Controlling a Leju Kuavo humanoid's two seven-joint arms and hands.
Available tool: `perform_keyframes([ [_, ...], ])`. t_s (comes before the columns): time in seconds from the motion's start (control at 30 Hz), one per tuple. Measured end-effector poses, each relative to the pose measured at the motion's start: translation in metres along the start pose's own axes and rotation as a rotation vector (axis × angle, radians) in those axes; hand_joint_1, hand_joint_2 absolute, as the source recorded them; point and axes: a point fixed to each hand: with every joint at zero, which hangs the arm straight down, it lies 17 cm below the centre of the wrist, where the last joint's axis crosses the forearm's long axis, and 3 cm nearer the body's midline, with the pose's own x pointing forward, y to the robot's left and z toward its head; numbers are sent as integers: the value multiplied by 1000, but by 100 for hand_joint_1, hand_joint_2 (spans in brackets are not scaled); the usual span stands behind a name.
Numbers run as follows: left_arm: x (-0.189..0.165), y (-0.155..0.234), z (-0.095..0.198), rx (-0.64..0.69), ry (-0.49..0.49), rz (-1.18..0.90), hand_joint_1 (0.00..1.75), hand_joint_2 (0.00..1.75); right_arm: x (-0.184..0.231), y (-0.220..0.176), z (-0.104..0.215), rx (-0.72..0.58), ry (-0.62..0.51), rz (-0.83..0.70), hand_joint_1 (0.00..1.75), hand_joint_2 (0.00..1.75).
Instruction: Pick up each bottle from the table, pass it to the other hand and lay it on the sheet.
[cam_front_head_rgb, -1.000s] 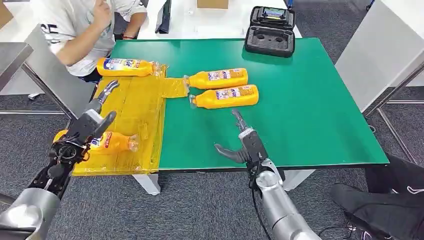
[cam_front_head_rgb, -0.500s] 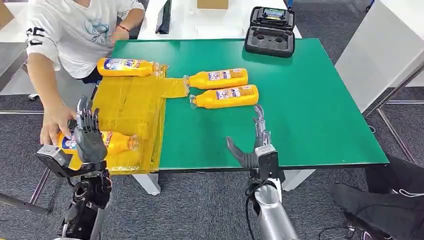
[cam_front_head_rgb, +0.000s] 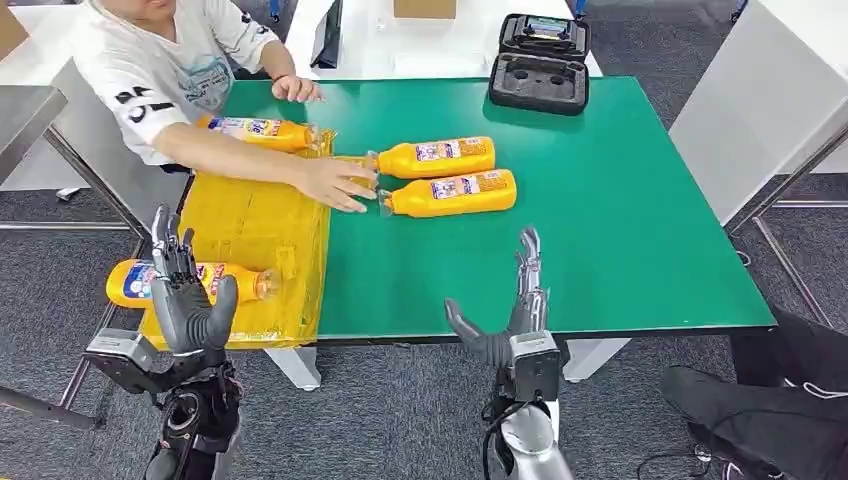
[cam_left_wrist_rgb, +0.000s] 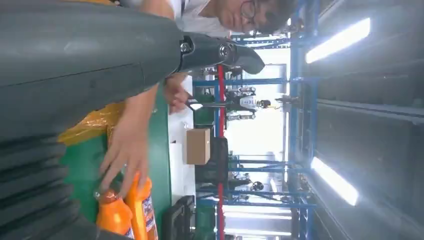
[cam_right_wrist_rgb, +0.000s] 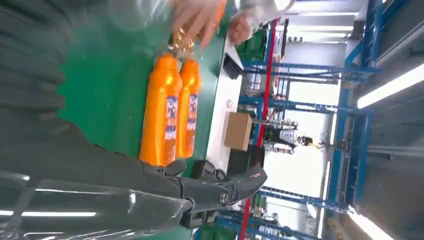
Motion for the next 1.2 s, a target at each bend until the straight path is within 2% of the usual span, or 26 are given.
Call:
perform_keyframes([
  [0.47, 2, -6, 23, -13, 29, 3, 0, 175, -7, 3, 13, 2, 42, -44, 0, 175],
  [1.2, -12, -13, 29, -28, 67, 7, 0, 175, -24, 9, 23, 42, 93, -53, 0, 175],
])
